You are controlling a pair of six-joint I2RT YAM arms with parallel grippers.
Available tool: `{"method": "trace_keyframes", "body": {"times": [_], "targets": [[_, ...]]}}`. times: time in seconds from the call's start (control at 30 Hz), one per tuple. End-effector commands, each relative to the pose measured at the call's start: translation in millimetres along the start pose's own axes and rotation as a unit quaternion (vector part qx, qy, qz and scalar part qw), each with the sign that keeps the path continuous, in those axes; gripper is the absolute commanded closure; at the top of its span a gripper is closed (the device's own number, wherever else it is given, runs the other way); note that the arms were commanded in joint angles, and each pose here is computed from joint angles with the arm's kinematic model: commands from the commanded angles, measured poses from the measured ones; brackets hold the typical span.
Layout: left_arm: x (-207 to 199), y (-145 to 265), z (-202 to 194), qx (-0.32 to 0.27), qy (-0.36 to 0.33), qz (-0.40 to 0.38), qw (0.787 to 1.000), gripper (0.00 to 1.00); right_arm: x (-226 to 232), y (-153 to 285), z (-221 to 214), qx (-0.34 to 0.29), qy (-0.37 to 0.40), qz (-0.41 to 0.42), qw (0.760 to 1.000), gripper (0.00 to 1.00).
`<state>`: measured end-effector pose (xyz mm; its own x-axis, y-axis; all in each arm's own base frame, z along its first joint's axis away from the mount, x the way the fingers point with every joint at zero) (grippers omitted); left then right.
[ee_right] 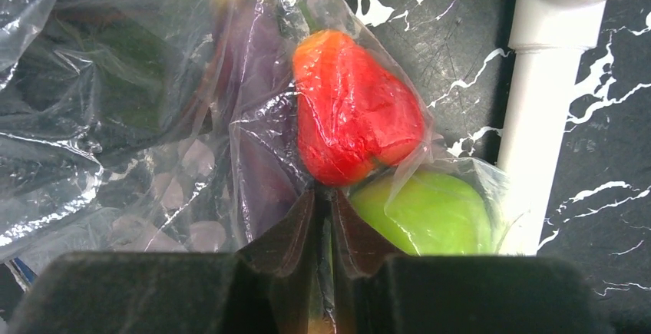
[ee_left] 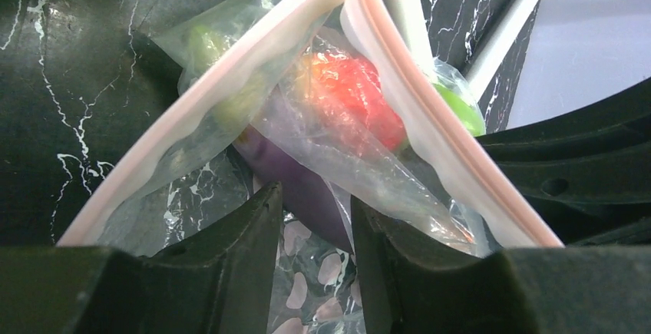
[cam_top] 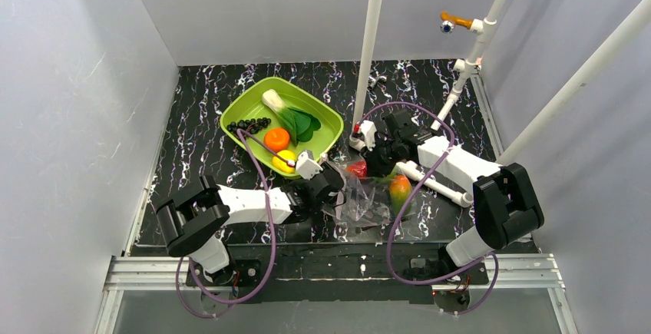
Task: Open the zip-top bag and remove the fake food
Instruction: Pick up the fake vegetable from the zipper food storage bag.
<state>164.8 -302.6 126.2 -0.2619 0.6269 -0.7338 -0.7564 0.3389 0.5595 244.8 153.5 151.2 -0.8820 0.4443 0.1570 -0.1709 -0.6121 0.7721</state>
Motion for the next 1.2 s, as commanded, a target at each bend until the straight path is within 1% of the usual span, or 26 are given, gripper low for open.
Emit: {"method": "trace_keyframes", "body": {"times": [0.0, 0.1, 0.13, 0.3, 0.43, 0.5, 0.67, 0.77, 0.83, 1.03, 1.17], "targets": [[-3.2, -9.7, 6.1, -0.019, 0.020, 0.018, 0.999, 0.66, 0.5, 3.0, 7.3, -0.002, 0.005, 0.011, 1.000, 0.81], [2.7, -16.4, 7.3, -0.016, 0.029, 0.035, 0.999, 0.76, 1.0, 3.6, 7.1, -0.002, 0.005, 0.012, 1.000, 0.81], [3.9, -16.8, 8.1, -0.018, 0.029, 0.038, 0.999, 0.78, 1.1, 3.7, 7.4, -0.002, 0.005, 0.013, 1.000, 0.81], [3.2, -15.2, 9.3, -0.018, 0.021, 0.040, 0.999, 0.81, 0.9, 3.9, 8.4, -0.004, 0.003, 0.012, 1.000, 0.81], [3.9, -21.1, 7.0, -0.012, 0.020, 0.042, 0.999, 0.81, 2.0, 3.8, 8.3, -0.004, 0.002, 0.017, 1.000, 0.82], [3.3, -26.7, 6.5, -0.006, 0.017, 0.039, 0.999, 0.80, 2.1, 3.8, 8.1, -0.004, 0.002, 0.019, 1.000, 0.82], [-2.6, -36.5, 11.3, 0.002, 0.021, 0.032, 0.999, 0.66, 3.3, 0.1, 5.9, 0.003, -0.002, 0.030, 1.000, 0.82], [-6.2, -38.5, 11.3, 0.003, 0.016, 0.034, 0.999, 0.56, 4.1, -2.6, 5.3, 0.010, -0.002, 0.037, 0.999, 0.82], [-8.1, -39.6, 10.4, 0.007, 0.016, 0.030, 0.999, 0.53, 4.9, -4.4, 5.0, 0.015, -0.001, 0.043, 0.999, 0.82], [-9.6, -44.2, 4.1, 0.029, 0.016, 0.023, 0.999, 0.47, 6.3, -10.1, 3.3, 0.030, -0.009, 0.062, 0.998, 0.83], [-6.3, -50.2, -2.2, 0.044, 0.014, 0.043, 0.998, 0.47, 7.0, -14.3, 2.1, 0.041, -0.017, 0.069, 0.997, 0.83]]}}
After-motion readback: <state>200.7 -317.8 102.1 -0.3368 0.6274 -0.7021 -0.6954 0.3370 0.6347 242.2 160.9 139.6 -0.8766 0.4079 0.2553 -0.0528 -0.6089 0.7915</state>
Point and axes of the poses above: each gripper's point midway between its finger pads, its own y axis back along the fingers, its own x axis along the line the jaws close on, z = x × y, the point moved 10 cm from there along y, back along the fingers, and after that the axes turned 2 degrees about y, right-handed, at the moved point
